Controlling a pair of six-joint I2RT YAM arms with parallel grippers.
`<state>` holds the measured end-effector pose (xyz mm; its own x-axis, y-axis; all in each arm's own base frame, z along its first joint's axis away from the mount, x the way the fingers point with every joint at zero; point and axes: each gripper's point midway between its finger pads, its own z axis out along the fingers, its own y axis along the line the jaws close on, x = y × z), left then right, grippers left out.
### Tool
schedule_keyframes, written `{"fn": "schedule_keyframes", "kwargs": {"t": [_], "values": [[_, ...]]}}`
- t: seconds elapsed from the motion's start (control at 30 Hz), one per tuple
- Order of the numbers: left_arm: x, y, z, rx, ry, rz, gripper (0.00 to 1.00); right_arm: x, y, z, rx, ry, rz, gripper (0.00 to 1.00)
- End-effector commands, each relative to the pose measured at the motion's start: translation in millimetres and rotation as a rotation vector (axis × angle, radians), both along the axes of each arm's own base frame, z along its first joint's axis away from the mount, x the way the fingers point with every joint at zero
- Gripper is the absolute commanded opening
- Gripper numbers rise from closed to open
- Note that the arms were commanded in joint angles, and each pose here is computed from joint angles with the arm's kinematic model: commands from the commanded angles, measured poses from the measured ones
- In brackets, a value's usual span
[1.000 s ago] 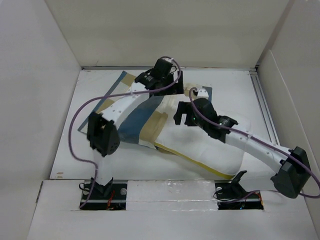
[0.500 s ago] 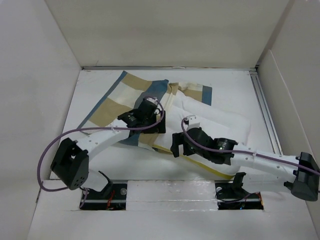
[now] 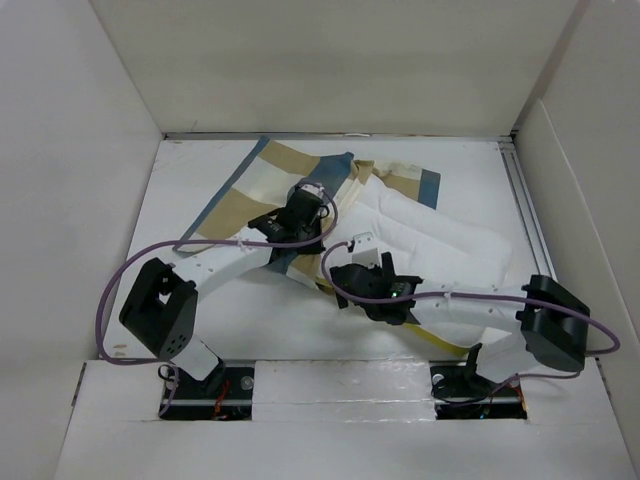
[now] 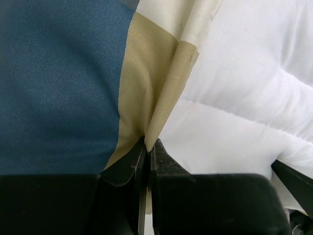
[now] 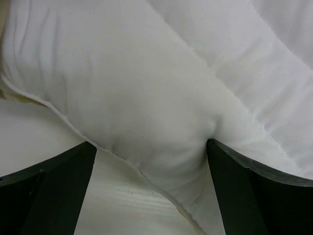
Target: Put the pillow into the pillowcase
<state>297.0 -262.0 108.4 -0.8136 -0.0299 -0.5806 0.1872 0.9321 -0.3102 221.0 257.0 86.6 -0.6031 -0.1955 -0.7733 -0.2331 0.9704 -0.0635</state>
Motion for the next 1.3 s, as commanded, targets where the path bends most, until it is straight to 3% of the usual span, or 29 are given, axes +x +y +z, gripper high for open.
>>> {"fn": "schedule_keyframes", "kwargs": {"t": [0.0, 0.03, 0.07, 0.1, 0.17, 0.2, 0.37, 0.57, 0.67, 0.87, 1.0, 1.17, 1.27], "values": [[2, -9, 33, -0.046, -0.044, -0.032, 0.0, 34, 27, 28, 0.1, -0.156, -0.076, 1.0], [2, -9, 33, -0.046, -0.044, -0.032, 0.0, 41, 30, 28, 0.099, -0.156, -0.089, 0.98], [4, -11, 38, -0.053, -0.053, -0.032, 0.0, 43, 29, 22, 0.076, -0.119, -0.097, 0.88], [3, -12, 40, -0.053, -0.052, -0.047, 0.0, 47, 35, 12, 0.077, -0.095, -0.106, 0.68], [0, -16, 44, -0.07, -0.042, -0.066, 0.0, 50, 54, 17, 0.144, -0.082, -0.053, 0.51], [1, -20, 50, -0.088, -0.046, -0.077, 0.0, 54, 64, 22, 0.187, -0.105, -0.034, 0.01], [-8, -35, 57, -0.126, -0.014, -0.169, 0.0, 64, 83, 59, 0.314, -0.15, 0.035, 0.0], [-13, -34, 61, -0.108, 0.001, -0.184, 0.0, 87, 46, 176, 0.707, -0.29, 0.062, 0.0], [-22, -45, 70, -0.091, -0.009, -0.21, 0.0, 101, 17, 210, 0.806, -0.35, 0.023, 0.0], [-45, -78, 92, -0.084, -0.044, -0.278, 0.0, 115, -8, 218, 0.861, -0.367, -0.042, 0.0], [-45, -98, 113, -0.204, -0.067, -0.302, 0.0, 104, 14, 207, 0.903, -0.335, 0.052, 0.0], [-32, -108, 140, -0.349, -0.127, -0.223, 0.0, 76, 40, 188, 0.942, -0.309, 0.158, 0.0], [-11, -95, 129, -0.381, -0.106, -0.118, 0.0, 61, 49, 166, 0.929, -0.245, 0.152, 0.0]]}}
